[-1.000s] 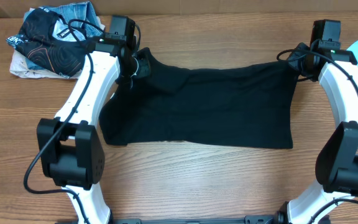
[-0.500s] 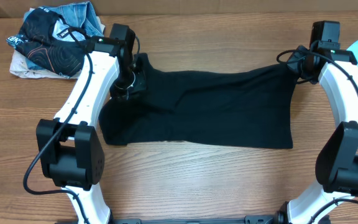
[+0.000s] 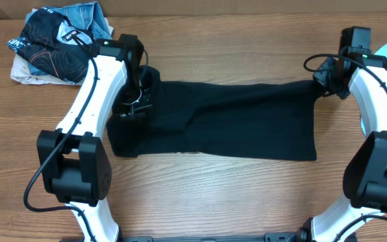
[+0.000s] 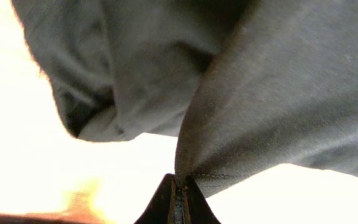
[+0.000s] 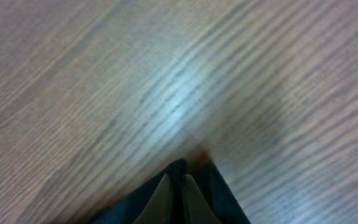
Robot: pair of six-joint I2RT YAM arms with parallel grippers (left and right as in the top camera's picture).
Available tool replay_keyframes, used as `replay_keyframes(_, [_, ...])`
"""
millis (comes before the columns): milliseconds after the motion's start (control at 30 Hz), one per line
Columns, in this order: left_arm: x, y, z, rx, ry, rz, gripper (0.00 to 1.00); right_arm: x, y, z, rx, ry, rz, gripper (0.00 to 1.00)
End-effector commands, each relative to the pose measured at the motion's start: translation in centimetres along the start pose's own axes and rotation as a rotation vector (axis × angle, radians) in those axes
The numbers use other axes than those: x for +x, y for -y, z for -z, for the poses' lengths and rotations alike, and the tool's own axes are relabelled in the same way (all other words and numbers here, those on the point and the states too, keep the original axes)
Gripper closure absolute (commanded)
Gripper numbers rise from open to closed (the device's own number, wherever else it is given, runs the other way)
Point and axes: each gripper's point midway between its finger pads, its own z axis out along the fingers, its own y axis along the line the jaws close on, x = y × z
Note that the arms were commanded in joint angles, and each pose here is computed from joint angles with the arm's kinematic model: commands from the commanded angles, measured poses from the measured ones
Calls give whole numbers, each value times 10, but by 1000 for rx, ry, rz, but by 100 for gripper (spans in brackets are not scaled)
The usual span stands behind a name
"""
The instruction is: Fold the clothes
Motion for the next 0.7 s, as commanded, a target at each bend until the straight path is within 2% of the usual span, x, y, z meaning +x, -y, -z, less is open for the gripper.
replay_keyframes(0, [3, -8, 16, 2, 25, 25, 96, -12, 5, 13, -14, 21, -43, 96])
replay_keyframes(200, [14, 5, 17, 82, -28, -8, 96, -8, 7, 12, -8, 7, -42, 96])
replay_keyframes(667, [24, -6, 16, 25, -66, 4, 96, 7, 15, 13, 25, -55, -38, 96])
